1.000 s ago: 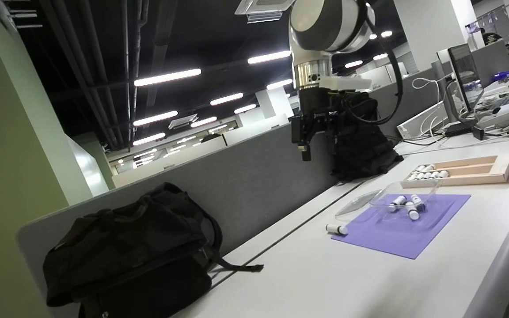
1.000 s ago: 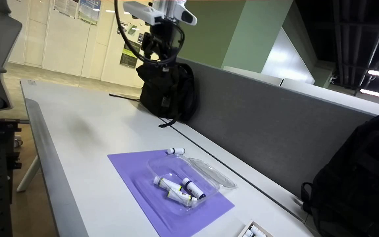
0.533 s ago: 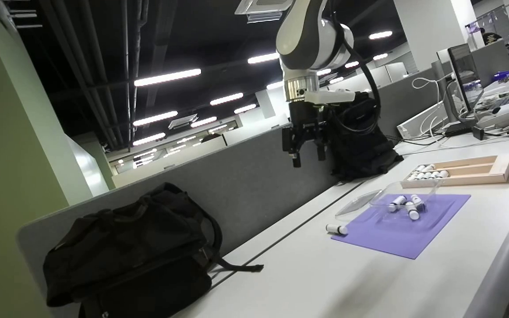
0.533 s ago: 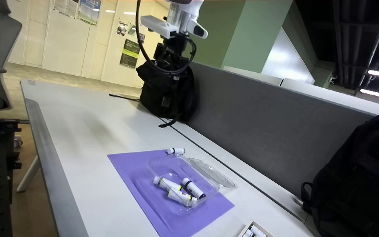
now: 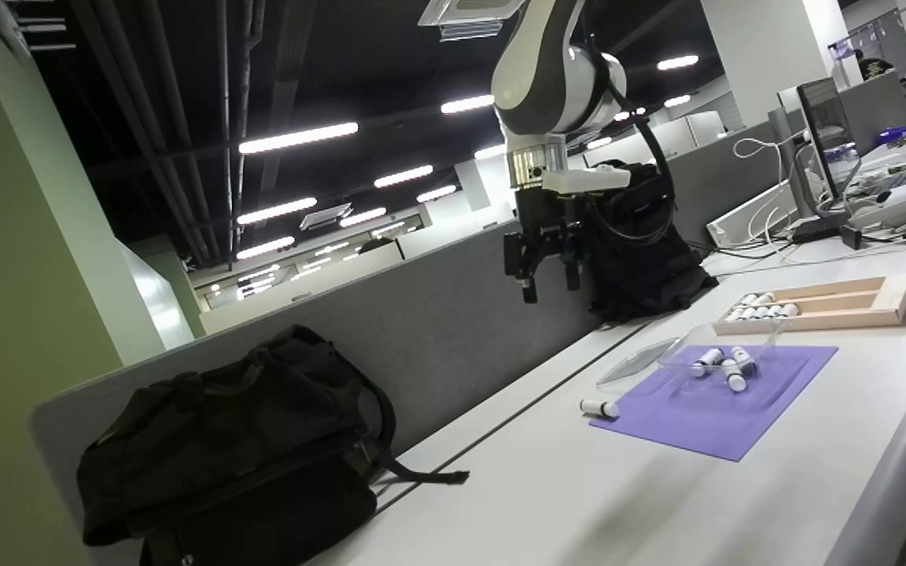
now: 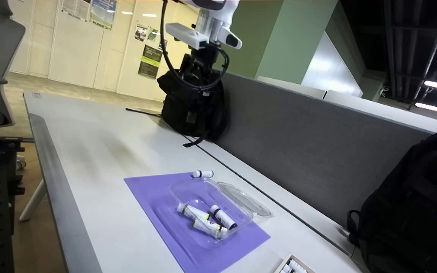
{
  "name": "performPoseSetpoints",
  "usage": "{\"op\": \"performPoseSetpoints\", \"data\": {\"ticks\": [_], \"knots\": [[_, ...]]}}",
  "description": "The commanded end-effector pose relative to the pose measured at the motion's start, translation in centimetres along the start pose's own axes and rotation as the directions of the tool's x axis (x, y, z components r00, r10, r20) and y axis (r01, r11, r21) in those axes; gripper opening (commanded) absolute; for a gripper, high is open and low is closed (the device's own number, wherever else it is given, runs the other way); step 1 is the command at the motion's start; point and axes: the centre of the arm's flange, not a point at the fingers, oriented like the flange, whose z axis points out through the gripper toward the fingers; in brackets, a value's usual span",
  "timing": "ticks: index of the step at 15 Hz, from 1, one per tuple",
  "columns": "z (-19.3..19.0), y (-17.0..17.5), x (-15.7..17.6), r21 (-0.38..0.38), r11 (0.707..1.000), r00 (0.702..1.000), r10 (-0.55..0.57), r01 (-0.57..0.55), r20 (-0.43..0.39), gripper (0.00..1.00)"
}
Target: Take the white object from the table and put it in the bowl then pick one of the white objects from the bowl and place it on the upper segment of the tray
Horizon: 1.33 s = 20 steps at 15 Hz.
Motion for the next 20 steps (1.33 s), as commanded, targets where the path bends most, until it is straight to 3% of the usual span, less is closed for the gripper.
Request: {"op": "performPoseSetpoints", "data": {"ticks": [1,5,8,14,20], "knots": [[4.2,3.1,6.9,-0.01,0.999,0.999,0.041,-0.041,0.031,1.0],[9.9,7.0,11.5,-0.075,0.992,0.99,0.112,-0.106,0.088,1.0],[14.2,8.3,12.9,-0.107,0.98,0.976,0.178,-0.165,0.122,1.0],[20.4,7.8,12.1,-0.149,0.967,0.949,0.236,-0.208,0.209,1.0],[23.2,7.9,11.0,-0.204,0.95,0.918,0.286,-0.235,0.276,1.0]]}}
